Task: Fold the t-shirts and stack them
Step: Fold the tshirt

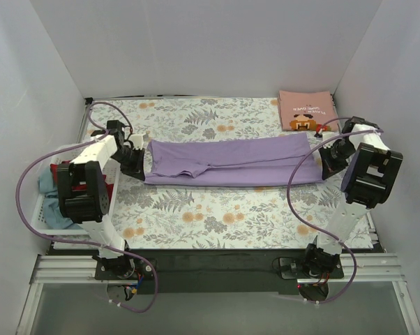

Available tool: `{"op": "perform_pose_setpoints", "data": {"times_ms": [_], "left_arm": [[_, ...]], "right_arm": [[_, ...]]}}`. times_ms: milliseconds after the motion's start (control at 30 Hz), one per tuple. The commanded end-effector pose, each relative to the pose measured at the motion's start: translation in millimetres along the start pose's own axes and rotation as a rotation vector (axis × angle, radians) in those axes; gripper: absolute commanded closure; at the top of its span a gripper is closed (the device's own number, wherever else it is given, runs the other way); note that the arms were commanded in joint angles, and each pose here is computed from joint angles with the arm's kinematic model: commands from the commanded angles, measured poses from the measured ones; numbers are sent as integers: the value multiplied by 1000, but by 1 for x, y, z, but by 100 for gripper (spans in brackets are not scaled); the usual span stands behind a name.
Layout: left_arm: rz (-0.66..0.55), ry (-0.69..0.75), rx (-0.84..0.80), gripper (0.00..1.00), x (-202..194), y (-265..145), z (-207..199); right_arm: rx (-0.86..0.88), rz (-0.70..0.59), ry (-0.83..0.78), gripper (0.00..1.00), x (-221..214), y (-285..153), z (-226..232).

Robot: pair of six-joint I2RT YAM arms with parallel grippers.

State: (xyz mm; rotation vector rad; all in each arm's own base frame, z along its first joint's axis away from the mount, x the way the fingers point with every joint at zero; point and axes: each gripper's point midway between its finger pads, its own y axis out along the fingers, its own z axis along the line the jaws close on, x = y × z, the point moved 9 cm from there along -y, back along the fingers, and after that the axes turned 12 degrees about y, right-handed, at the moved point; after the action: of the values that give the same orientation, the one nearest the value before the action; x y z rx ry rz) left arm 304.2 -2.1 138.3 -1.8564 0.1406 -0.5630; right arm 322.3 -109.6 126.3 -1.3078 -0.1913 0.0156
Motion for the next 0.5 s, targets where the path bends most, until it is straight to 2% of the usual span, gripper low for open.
{"op": "perform_pose_setpoints", "data": {"times_ms": [0, 167, 333, 400, 433, 467], "left_arm": [[32, 54, 131, 100, -11, -20, 6], [76, 22, 45, 100, -26, 0, -1], [94, 20, 27, 100, -45, 9, -8], [54, 44, 16, 87, -43, 2, -13], [24, 61, 15, 82, -40, -3, -14], [-53, 100, 12, 75, -31, -16, -20]], "right_arm": [[-117, 59, -46, 99, -19, -10, -14], [-41, 119, -49, 99, -40, 12, -2], [-54, 131, -72, 98, -52, 13, 2], [-67, 109, -80, 79, -50, 5, 3], [-72, 93, -85, 63, -49, 1, 4], [-71, 65, -92, 56, -44, -6, 5]]}}
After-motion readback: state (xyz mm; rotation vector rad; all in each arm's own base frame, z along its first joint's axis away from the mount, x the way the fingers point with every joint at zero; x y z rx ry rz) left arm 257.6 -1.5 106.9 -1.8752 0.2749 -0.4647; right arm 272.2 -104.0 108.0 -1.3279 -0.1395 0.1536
